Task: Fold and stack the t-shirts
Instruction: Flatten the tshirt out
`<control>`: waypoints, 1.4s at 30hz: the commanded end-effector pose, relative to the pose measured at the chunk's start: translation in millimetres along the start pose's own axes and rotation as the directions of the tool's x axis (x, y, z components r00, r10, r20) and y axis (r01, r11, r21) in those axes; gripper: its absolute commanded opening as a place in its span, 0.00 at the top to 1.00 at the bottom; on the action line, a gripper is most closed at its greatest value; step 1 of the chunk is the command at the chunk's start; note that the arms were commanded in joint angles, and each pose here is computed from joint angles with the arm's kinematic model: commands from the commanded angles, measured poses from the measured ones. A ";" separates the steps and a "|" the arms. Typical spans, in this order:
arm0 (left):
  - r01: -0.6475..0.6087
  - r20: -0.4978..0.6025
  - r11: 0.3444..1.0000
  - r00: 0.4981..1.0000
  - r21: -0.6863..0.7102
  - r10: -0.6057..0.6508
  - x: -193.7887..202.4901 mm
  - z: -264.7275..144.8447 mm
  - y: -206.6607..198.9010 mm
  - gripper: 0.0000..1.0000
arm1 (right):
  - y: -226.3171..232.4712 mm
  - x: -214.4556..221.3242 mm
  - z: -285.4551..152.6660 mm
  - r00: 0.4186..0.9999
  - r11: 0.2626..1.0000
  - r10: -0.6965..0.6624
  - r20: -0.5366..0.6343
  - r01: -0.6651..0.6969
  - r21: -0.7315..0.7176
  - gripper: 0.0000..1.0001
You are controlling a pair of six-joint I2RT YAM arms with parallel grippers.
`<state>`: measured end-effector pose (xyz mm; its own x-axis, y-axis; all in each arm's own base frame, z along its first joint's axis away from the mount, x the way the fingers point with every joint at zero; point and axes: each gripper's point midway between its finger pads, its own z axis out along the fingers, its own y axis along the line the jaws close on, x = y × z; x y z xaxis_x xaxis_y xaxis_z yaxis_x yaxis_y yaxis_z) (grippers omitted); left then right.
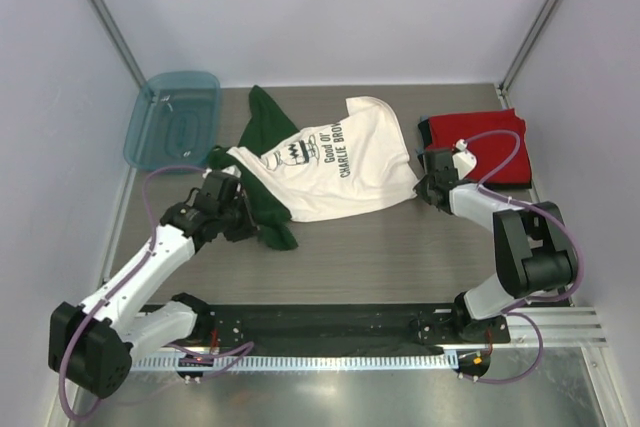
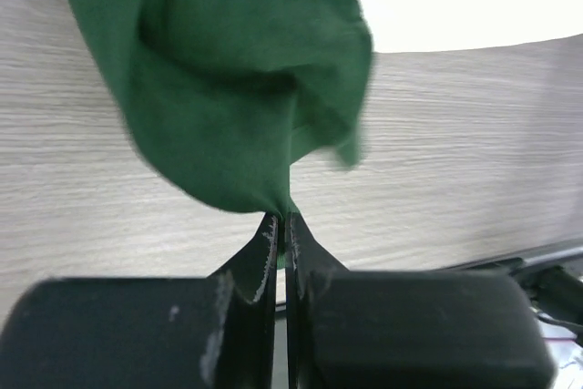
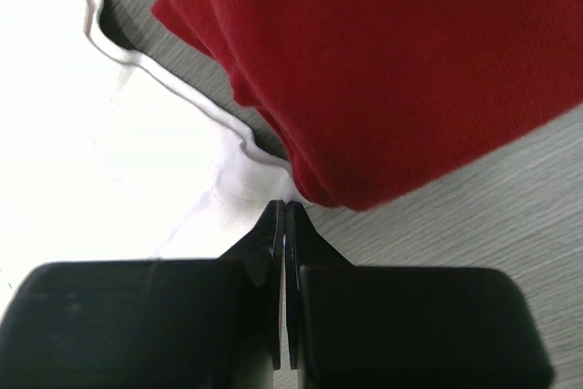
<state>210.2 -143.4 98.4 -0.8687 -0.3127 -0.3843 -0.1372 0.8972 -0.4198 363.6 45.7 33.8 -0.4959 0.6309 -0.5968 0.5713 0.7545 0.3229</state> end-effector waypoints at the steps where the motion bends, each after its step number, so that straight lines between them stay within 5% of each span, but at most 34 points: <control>1: -0.018 0.088 0.999 0.996 0.028 0.016 -28.5 -33.0 -15.3 1.00 | -0.6 -15.1 -11.3 0.997 1.000 0.026 0.068 -0.025 -0.017 0.99; 10: -0.053 0.213 0.995 0.976 0.081 0.035 -53.4 -104.9 -28.9 1.00 | -24.3 -7.4 -31.5 0.998 1.000 -0.012 0.066 0.012 0.011 0.99; 19: -0.063 0.376 0.998 0.924 -0.014 0.063 -75.2 -178.5 -16.9 0.99 | -25.0 -12.8 -51.1 0.997 0.999 -0.041 0.064 0.042 -0.008 0.99; 29: -0.040 0.274 0.999 0.961 0.013 0.035 -55.5 -155.1 -16.9 1.00 | -38.2 -6.8 -75.0 0.998 0.998 -0.055 0.044 0.055 -0.008 0.99; 34: -0.034 0.392 0.999 0.919 -0.008 0.034 -72.8 -188.2 -14.6 0.99 | -34.4 -17.8 -98.1 0.996 0.997 -0.034 0.087 0.040 -0.068 0.99; 42: -0.004 0.373 1.000 0.928 -0.020 0.011 -131.7 -137.6 -39.5 1.00 | 33.0 -69.5 -116.8 0.992 0.980 -0.011 0.126 0.036 -0.197 0.99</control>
<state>214.4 -89.5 269.1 -0.6761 -0.3675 -0.6385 -0.1341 0.9136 -0.3839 309.2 39.0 123.4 -0.4732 0.5969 -0.6479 0.4838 0.7907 0.3752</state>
